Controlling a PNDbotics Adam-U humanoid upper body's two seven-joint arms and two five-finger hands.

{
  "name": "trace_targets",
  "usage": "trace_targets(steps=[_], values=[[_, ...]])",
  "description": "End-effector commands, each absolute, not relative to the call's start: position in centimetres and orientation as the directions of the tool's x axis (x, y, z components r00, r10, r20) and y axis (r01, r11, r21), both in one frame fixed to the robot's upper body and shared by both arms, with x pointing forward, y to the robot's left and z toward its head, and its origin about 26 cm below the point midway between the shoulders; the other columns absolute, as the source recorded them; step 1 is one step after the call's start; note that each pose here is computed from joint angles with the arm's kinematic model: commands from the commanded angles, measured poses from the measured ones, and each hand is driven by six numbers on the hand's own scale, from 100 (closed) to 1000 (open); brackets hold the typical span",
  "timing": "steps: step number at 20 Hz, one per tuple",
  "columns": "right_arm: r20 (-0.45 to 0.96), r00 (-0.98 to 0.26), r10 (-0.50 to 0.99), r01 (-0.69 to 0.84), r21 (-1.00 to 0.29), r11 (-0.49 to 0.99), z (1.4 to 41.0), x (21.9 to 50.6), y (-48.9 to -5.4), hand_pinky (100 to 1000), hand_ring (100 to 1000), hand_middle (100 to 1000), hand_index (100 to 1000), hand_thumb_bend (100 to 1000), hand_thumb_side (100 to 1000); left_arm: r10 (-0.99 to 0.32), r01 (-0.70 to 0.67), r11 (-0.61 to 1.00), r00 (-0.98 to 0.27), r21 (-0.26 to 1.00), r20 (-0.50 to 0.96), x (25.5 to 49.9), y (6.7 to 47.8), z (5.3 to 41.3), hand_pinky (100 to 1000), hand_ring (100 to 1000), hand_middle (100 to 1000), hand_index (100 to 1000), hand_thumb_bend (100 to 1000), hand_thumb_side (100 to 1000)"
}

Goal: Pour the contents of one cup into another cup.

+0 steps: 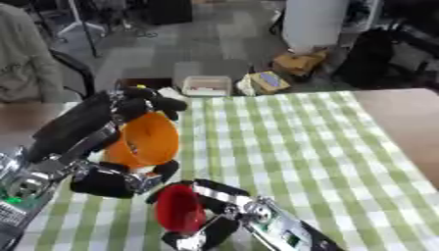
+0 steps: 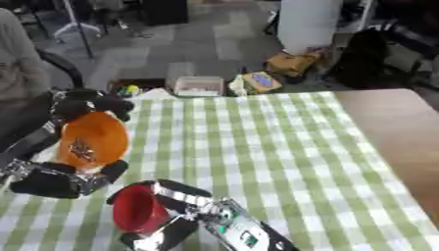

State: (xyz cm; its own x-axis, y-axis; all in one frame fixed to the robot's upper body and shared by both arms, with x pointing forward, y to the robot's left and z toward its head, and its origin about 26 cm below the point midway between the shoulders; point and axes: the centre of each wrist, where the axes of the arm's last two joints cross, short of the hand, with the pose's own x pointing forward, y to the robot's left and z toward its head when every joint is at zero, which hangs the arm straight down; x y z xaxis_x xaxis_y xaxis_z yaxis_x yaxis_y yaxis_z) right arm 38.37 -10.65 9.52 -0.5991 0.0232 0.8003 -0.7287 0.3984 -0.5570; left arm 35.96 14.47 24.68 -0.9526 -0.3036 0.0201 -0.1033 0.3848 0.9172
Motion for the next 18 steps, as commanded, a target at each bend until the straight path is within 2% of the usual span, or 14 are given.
trace_targets(steps=[1,18], values=[[0.791,-0.612,0.0,-0.724,-0.559,0.404,10.45,38.4,-10.32,468,596,294,851,100,100,-0.32,-0.137,0.345,-0.947,0.929,-0.021,36.25,15.27,25.13,297,367,638,874,160,100],[0.799,-0.601,-0.003,-0.731,-0.549,0.405,10.25,38.31,-10.25,468,597,294,851,100,100,-0.309,-0.095,0.094,-0.949,0.991,-0.062,36.25,14.96,24.82,304,366,611,875,168,100]])
